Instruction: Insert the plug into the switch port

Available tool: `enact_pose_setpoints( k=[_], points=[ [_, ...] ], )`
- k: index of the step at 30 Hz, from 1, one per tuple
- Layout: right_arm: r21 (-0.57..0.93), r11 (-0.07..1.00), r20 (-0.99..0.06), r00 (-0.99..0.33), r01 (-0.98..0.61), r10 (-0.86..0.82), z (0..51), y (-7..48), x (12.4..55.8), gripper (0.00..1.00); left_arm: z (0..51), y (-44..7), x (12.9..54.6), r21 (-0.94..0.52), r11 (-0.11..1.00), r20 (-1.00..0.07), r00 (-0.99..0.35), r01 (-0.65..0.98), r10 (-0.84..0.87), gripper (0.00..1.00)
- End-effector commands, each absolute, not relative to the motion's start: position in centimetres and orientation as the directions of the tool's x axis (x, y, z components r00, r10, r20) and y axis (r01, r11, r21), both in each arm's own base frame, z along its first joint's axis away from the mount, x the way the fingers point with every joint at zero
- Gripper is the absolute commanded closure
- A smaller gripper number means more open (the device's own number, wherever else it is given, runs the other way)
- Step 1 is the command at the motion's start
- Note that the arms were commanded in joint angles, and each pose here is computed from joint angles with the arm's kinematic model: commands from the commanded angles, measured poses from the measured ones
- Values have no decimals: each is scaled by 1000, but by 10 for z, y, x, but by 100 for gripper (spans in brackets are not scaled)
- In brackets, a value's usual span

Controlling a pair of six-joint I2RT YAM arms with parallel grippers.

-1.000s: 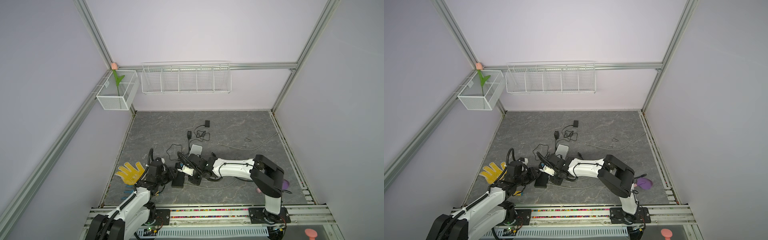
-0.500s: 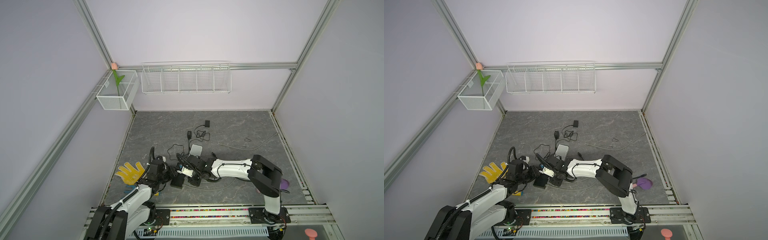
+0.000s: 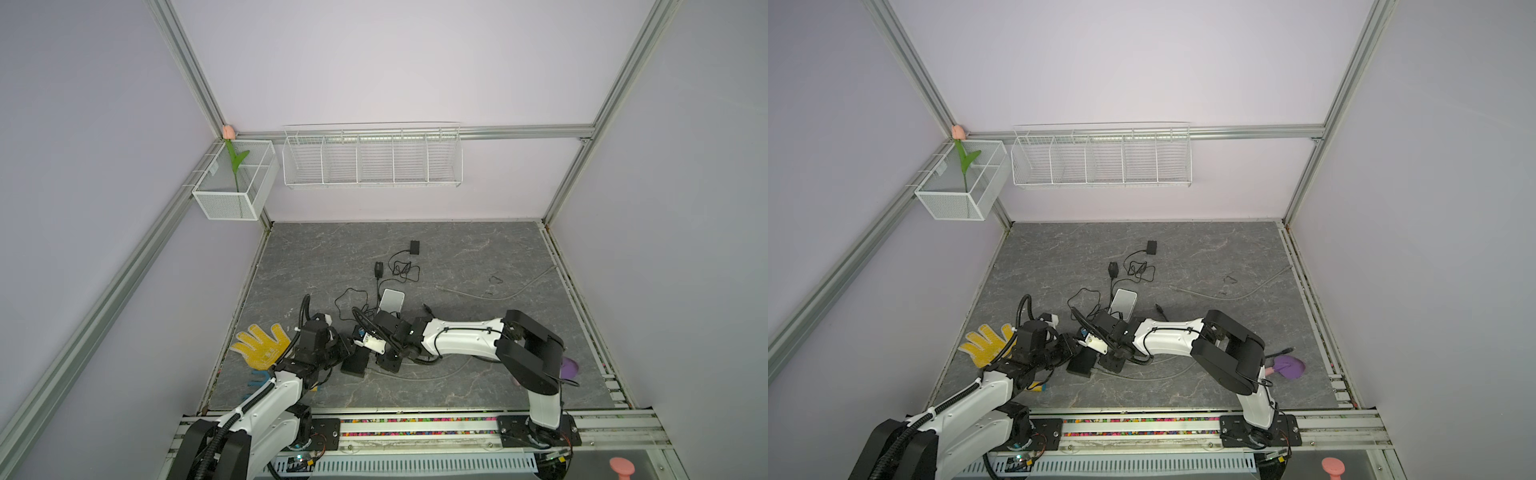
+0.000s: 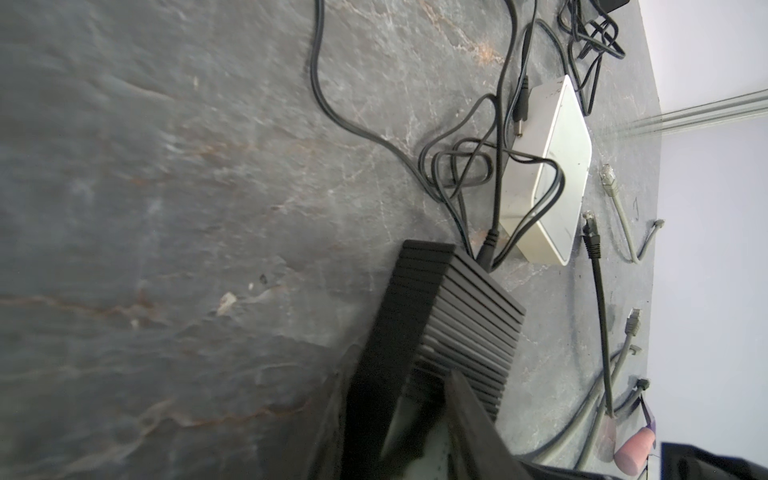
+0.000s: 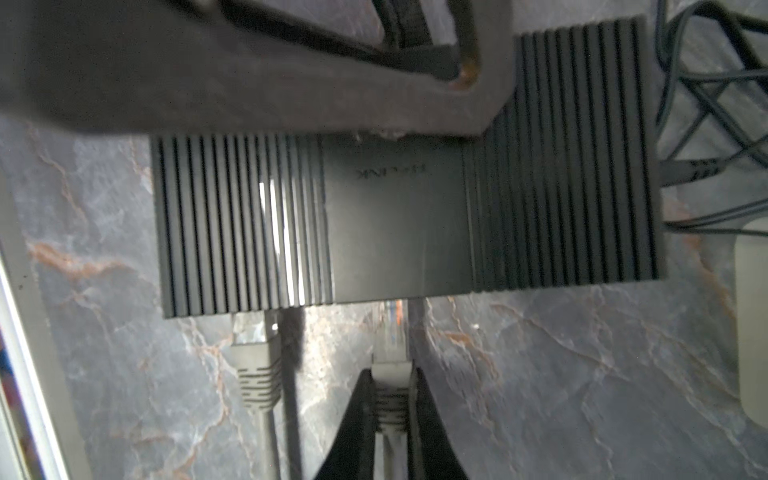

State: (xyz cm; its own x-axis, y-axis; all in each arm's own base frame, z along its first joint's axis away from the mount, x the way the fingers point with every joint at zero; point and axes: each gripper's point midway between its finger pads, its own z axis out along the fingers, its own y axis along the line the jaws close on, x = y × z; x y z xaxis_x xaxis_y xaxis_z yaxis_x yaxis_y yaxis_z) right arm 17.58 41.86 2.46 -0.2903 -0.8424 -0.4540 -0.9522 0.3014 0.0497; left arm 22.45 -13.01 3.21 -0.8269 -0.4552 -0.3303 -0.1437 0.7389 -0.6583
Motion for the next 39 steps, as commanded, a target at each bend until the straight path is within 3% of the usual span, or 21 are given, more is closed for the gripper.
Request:
enact_pose_setpoints(
  k=[1,19,39],
  points=[
    [44,293,-567,-265,-955,-780,51,443,181,94,20,-133,208,-650,741,-273,-858,-168,-434,61],
    [50,280,-608,-251,-959,-753,67,453,174,93,17,-129,201,-631,756,-276,-861,-173,-428,63],
    [1,311,-588,-252,-950,-769,62,445,183,94,16,-128,199,-626,760,-279,-859,-176,-429,65]
  ],
)
